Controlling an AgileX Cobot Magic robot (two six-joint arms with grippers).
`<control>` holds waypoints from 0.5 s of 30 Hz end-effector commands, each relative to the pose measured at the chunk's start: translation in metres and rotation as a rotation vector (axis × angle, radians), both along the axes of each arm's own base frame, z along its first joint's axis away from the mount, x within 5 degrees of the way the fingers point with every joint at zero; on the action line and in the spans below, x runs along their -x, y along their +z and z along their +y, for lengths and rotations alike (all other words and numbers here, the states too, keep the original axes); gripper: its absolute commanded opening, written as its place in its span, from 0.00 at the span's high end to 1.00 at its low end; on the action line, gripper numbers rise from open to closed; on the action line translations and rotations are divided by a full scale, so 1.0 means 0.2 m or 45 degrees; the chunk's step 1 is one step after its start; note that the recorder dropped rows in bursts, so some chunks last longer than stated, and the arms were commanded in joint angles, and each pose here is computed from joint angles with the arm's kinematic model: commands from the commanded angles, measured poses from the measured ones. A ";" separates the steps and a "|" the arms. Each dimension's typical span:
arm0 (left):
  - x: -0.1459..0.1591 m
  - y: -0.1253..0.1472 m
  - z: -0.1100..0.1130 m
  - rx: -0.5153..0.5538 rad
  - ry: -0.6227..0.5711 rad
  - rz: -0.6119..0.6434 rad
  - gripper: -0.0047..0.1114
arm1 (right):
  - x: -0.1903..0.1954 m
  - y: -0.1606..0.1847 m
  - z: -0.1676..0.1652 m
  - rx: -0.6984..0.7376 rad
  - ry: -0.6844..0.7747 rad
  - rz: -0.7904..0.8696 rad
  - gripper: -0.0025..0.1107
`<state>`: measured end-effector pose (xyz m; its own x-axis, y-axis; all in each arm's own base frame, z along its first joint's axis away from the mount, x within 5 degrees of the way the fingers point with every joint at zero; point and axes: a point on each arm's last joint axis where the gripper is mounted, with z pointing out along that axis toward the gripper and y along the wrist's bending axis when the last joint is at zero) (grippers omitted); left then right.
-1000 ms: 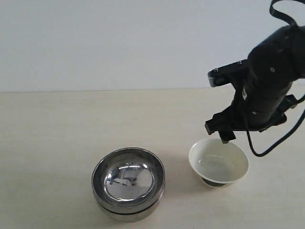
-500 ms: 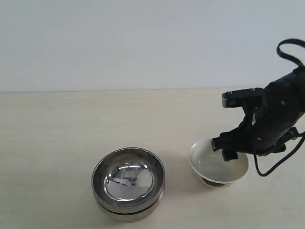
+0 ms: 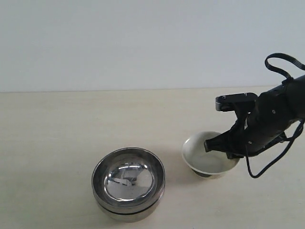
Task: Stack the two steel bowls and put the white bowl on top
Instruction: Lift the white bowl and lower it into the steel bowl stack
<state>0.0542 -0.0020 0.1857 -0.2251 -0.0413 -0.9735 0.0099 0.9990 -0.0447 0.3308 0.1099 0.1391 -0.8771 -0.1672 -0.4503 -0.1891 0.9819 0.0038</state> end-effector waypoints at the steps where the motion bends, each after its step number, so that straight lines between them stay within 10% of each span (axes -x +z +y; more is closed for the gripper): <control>1: 0.00 0.00 0.00 0.006 -0.004 -0.009 0.93 | 0.01 0.07 -0.02 0.018 0.019 -0.032 0.98; 15: 0.00 0.00 0.00 0.006 -0.004 -0.009 0.93 | 0.16 0.48 0.10 -0.373 0.183 -0.203 0.98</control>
<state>0.0542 -0.0020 0.1857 -0.2251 -0.0413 -0.9735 0.0099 0.9990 -0.0447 0.3069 0.1196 0.2254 -0.7870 -0.1119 -0.6067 -0.2796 0.9413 0.1890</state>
